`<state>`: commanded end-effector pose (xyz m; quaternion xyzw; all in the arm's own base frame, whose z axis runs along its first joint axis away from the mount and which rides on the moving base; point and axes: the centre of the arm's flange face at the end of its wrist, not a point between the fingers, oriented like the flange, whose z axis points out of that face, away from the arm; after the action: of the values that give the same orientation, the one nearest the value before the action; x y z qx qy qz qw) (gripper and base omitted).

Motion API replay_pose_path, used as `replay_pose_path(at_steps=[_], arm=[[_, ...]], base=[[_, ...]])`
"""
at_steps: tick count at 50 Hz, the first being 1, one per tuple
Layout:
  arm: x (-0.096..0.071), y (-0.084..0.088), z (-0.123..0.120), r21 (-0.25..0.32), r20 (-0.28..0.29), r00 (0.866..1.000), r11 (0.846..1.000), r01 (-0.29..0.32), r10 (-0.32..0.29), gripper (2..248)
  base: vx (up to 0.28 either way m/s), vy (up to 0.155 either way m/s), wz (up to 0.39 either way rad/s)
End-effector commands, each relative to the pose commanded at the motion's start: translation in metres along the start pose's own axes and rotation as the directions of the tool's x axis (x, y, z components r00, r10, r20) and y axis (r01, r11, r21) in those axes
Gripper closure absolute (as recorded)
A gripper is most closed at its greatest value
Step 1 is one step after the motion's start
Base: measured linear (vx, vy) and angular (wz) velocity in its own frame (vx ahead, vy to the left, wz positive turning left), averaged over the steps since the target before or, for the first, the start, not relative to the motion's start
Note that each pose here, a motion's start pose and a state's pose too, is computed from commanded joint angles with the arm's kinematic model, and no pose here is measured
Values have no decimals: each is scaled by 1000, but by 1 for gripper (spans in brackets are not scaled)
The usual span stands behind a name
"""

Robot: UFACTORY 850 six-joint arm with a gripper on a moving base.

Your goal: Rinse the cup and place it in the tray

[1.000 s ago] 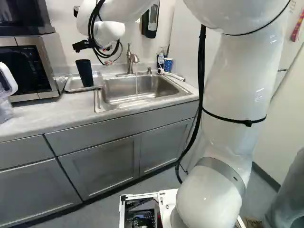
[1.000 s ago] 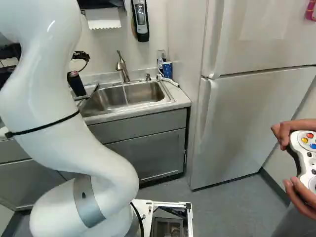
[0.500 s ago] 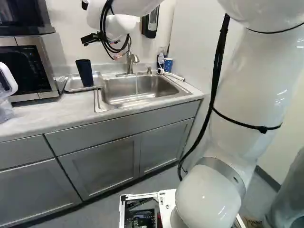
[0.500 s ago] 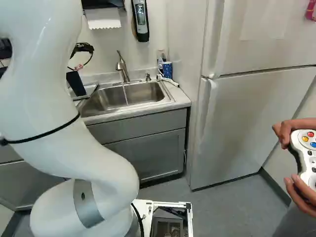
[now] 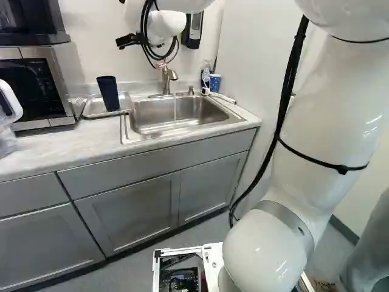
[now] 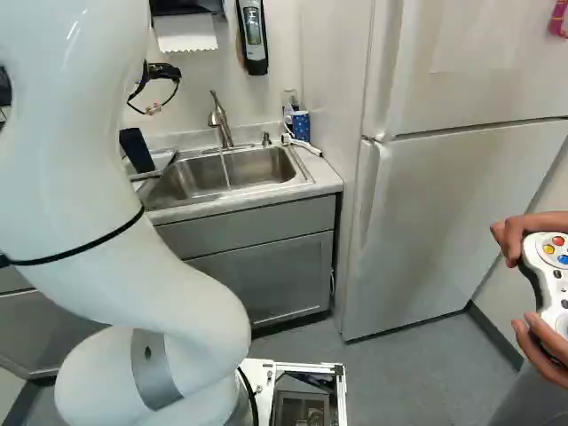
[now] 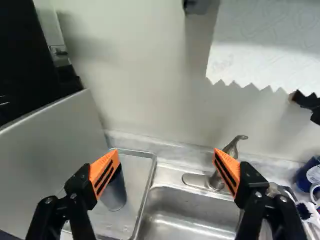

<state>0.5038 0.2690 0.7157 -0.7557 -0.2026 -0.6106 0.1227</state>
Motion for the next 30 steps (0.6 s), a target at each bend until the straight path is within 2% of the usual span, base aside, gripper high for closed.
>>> replay_pose_path(at_steps=[17, 30], arm=[[1, 20, 10, -34, 1, 1000, 999, -8, 8, 3], [2, 25, 18, -43, 0, 1000, 999, -10, 10, 3]], base=[[0, 0, 0], [0, 0, 0]])
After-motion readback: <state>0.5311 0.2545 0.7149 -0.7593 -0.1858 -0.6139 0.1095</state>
